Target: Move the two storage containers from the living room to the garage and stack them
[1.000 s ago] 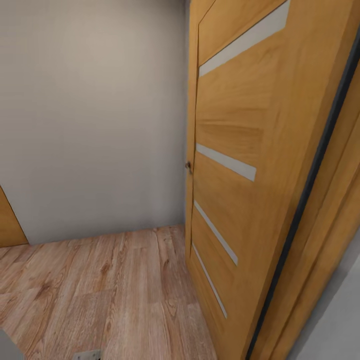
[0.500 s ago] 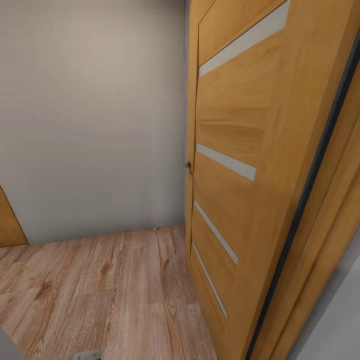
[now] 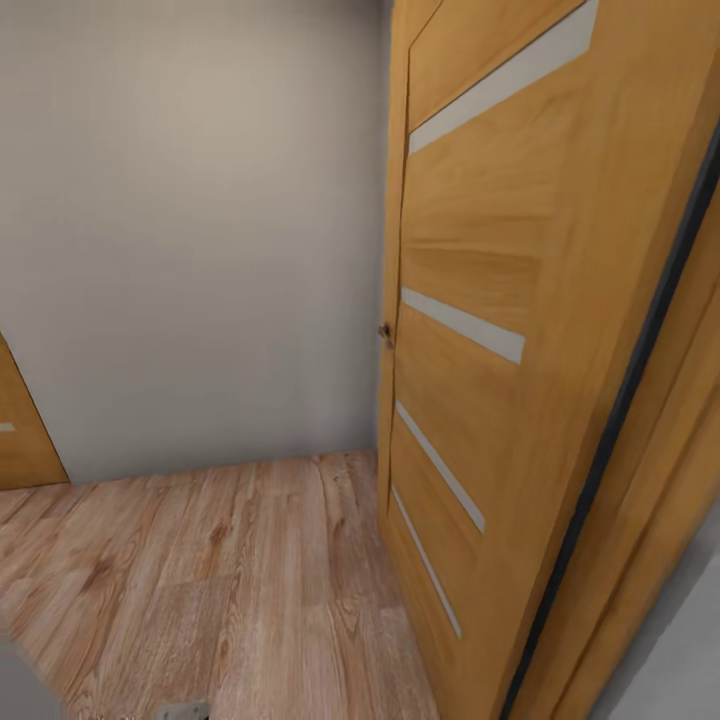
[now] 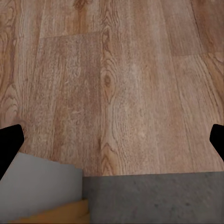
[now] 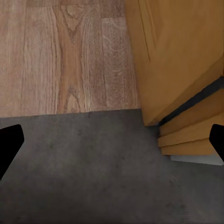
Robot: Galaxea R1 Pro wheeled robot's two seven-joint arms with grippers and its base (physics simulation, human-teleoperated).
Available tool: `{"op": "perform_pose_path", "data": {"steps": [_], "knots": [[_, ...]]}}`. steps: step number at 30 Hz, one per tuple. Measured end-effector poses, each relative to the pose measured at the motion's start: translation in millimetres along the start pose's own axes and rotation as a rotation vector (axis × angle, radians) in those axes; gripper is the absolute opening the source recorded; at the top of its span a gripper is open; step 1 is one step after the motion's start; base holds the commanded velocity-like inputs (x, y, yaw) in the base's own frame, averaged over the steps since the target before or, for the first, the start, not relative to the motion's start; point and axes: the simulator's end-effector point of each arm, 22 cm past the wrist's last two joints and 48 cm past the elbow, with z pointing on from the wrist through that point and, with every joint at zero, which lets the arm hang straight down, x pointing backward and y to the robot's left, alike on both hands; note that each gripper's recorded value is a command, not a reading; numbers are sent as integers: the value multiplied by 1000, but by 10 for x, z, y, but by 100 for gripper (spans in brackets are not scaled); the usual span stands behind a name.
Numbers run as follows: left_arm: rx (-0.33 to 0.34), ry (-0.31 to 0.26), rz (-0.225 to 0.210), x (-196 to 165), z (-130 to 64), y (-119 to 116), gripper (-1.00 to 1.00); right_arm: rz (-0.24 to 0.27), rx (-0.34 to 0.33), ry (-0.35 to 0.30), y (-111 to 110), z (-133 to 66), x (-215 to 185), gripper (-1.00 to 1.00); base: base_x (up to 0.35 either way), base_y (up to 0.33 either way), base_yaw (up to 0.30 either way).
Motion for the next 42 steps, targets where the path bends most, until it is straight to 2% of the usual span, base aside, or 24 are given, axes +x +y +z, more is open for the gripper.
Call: {"op": "perform_pose_path", "data": {"steps": [18,42], "knots": [[0,0,0,0,0,-1,100,0,0,0,-1,0,2,100,0,0,124],[0,0,0,0,0,-1,100,0,0,0,-1,0,2,100,0,0,29]]}}
